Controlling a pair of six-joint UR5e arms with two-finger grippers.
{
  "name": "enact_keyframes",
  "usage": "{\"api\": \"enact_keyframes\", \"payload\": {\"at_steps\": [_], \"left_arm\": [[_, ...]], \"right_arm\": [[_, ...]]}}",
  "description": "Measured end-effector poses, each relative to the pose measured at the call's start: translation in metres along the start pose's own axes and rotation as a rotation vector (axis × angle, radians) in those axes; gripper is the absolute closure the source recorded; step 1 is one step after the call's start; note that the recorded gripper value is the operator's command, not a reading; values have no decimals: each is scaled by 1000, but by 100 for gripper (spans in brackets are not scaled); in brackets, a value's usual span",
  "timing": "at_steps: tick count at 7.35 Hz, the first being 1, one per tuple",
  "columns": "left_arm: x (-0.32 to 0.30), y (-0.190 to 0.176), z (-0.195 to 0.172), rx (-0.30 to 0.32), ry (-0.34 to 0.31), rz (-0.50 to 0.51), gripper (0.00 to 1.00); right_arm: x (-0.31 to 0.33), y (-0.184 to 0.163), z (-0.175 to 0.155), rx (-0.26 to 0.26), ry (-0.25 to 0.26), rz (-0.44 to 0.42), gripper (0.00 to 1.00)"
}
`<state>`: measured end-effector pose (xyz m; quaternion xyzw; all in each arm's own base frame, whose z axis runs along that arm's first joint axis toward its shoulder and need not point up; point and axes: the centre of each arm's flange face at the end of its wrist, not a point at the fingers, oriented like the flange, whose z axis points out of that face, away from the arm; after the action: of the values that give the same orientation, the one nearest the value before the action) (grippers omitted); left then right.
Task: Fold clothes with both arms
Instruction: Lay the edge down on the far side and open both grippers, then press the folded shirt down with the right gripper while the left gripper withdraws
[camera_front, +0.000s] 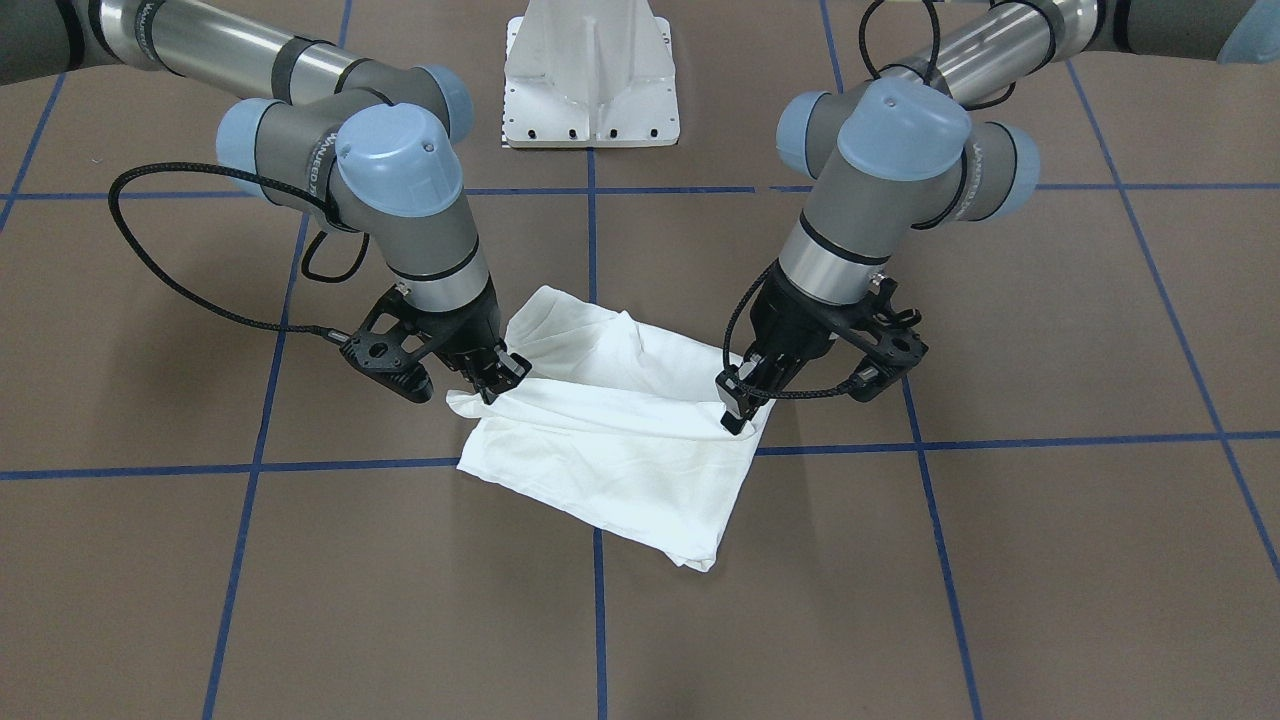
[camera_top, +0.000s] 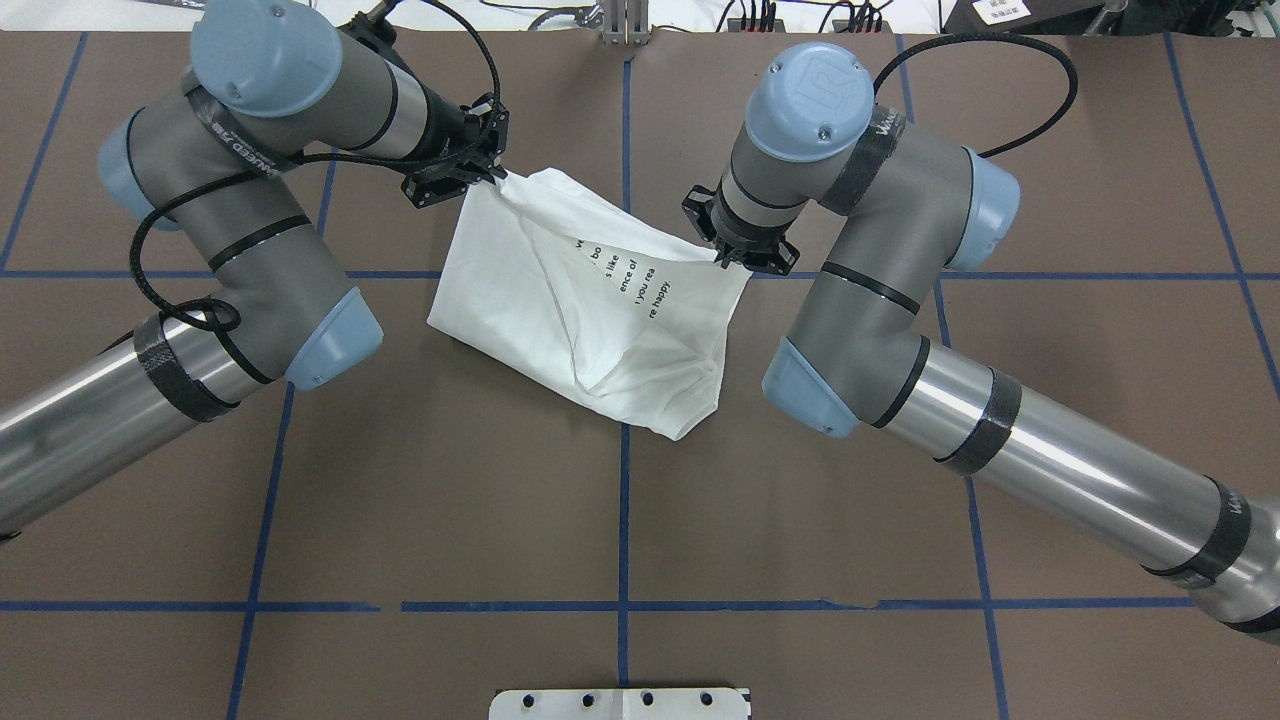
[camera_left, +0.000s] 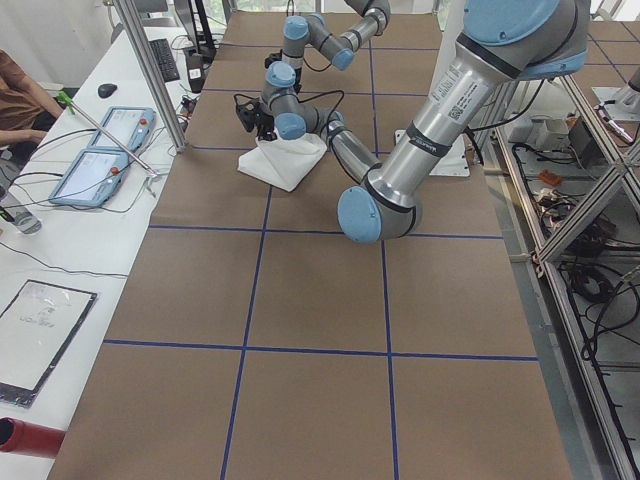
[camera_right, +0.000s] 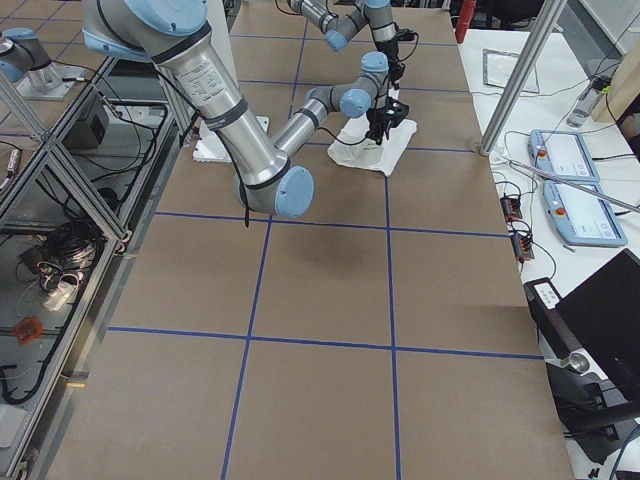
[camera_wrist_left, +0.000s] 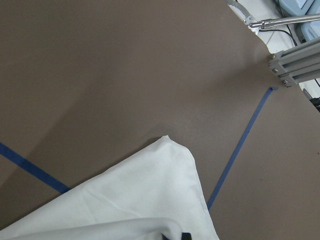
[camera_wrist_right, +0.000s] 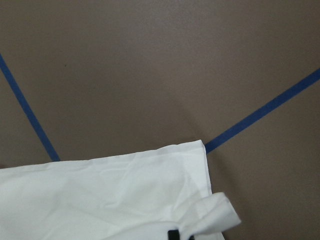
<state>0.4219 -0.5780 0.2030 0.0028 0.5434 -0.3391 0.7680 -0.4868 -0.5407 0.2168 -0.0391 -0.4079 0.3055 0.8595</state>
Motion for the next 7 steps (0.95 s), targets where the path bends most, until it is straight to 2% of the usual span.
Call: {"api": "enact_keyframes", "payload": {"at_steps": [1, 2, 3, 7], "left_arm": [[6, 0, 3, -2, 8, -3, 88], [16, 0, 9, -2, 8, -19, 27], [25, -1, 18, -1, 8, -50, 0], [39, -41, 16, 45, 22, -133, 0]], "right_arm": [[1, -7, -3, -10, -1, 8, 66], [2, -15, -8, -35, 0, 20, 1], [4, -22, -11, -60, 0, 30, 0], [11, -26, -15, -85, -2, 35, 0]]}}
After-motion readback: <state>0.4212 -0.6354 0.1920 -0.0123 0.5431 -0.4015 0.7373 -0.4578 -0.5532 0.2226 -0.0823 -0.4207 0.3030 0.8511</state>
